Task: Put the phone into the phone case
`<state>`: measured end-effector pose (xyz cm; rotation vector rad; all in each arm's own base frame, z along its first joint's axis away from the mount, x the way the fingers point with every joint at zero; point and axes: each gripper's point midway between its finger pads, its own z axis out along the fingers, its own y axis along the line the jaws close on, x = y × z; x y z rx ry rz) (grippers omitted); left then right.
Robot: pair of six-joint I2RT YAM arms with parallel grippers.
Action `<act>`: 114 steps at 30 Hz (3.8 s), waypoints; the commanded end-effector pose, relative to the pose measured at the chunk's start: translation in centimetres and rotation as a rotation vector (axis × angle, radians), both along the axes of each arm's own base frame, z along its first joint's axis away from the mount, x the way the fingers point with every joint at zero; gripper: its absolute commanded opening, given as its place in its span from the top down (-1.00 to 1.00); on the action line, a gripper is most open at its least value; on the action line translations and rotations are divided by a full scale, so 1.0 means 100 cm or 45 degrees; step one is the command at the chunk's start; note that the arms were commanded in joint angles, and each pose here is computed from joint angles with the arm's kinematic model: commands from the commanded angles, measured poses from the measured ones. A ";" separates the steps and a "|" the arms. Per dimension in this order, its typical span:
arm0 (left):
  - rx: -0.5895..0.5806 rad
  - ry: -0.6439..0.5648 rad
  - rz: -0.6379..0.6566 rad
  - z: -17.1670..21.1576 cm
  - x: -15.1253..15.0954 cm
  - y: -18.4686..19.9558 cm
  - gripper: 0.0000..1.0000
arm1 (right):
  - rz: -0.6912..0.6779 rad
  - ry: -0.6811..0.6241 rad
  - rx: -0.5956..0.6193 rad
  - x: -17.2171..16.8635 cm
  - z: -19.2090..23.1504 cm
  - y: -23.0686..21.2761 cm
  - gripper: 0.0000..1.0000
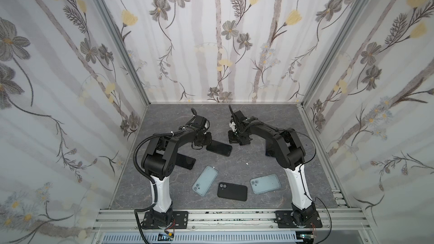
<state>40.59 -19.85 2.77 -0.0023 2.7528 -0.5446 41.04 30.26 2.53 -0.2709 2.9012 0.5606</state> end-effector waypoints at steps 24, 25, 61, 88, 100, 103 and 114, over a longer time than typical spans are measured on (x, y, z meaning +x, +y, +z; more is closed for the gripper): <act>-0.037 -0.009 0.005 0.008 -0.001 -0.004 0.61 | 0.050 0.027 -0.071 -0.029 0.010 -0.003 0.77; -0.038 -0.009 0.006 0.007 -0.001 -0.005 0.61 | 0.054 0.033 -0.068 -0.030 0.008 -0.002 0.77; -0.003 -0.011 0.006 0.007 -0.003 -0.005 0.61 | 0.083 0.060 -0.389 -0.059 -0.032 -0.028 0.78; -0.013 -0.822 -0.071 0.177 -0.104 0.059 -0.58 | 0.818 -0.937 -0.023 -0.058 0.136 0.054 -1.00; 0.014 -0.988 -0.004 0.170 -0.124 0.080 -1.00 | 1.013 -0.688 -0.120 -0.068 0.046 0.063 -0.99; 0.081 -0.977 0.039 0.166 -0.120 0.089 -1.00 | 1.035 -0.654 -0.159 -0.068 0.031 0.062 -1.00; 0.096 -0.974 0.058 0.163 -0.120 0.093 -1.00 | 1.076 -0.552 -0.300 -0.063 -0.001 0.052 -0.96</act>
